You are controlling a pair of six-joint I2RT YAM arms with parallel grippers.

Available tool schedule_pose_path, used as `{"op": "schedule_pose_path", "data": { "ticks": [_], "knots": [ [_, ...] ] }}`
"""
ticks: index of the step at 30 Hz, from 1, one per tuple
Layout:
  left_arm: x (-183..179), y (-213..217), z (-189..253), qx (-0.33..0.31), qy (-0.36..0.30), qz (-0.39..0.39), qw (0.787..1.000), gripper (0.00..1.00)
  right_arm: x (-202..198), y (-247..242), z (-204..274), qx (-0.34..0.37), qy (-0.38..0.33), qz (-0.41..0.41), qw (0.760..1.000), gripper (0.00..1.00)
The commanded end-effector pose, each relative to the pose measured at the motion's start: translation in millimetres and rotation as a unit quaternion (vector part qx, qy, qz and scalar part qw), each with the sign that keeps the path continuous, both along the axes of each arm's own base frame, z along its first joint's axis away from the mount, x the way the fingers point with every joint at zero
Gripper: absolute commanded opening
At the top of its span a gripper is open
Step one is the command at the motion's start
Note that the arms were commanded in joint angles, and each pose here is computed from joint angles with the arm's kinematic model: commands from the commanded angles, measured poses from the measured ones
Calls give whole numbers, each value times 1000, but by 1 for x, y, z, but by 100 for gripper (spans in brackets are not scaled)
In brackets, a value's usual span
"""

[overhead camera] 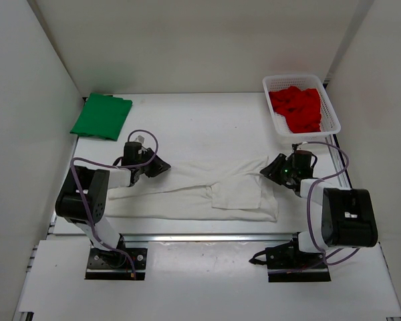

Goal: Fold and stack the t-shirts
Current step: Fold the other side of the tshirt into a rectangle

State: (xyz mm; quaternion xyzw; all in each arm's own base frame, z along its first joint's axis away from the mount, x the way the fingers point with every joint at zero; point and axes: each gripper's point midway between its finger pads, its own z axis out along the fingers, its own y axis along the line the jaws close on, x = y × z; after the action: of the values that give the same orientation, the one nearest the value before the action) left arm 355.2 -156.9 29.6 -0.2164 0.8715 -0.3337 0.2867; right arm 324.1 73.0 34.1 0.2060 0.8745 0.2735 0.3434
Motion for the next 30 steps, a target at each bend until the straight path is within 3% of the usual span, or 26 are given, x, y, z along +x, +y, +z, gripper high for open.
{"op": "schedule_pose_path", "data": {
  "ticks": [1,9,14,21,25,30],
  "knots": [
    [9,-5,15,-21,-30,-6,999,28,9,-6,3,-28,-14,-7,999,27],
    [9,-4,5,-19,-21,-3,1000,24,29,-1,8,-13,-25,7,1000,23],
    [11,10,-1,-13,-15,17,1000,22,31,-8,0,-3,-14,-2,1000,0],
    [9,32,-16,-55,15,64,996,22,17,-29,-15,-3,15,-42,999,0],
    [13,30,-3,-62,-2,64,996,24,22,-27,4,-3,-10,-45,999,9],
    [15,12,45,-82,-58,43,994,31,27,-17,39,-21,-44,-38,998,35]
  ]
}}
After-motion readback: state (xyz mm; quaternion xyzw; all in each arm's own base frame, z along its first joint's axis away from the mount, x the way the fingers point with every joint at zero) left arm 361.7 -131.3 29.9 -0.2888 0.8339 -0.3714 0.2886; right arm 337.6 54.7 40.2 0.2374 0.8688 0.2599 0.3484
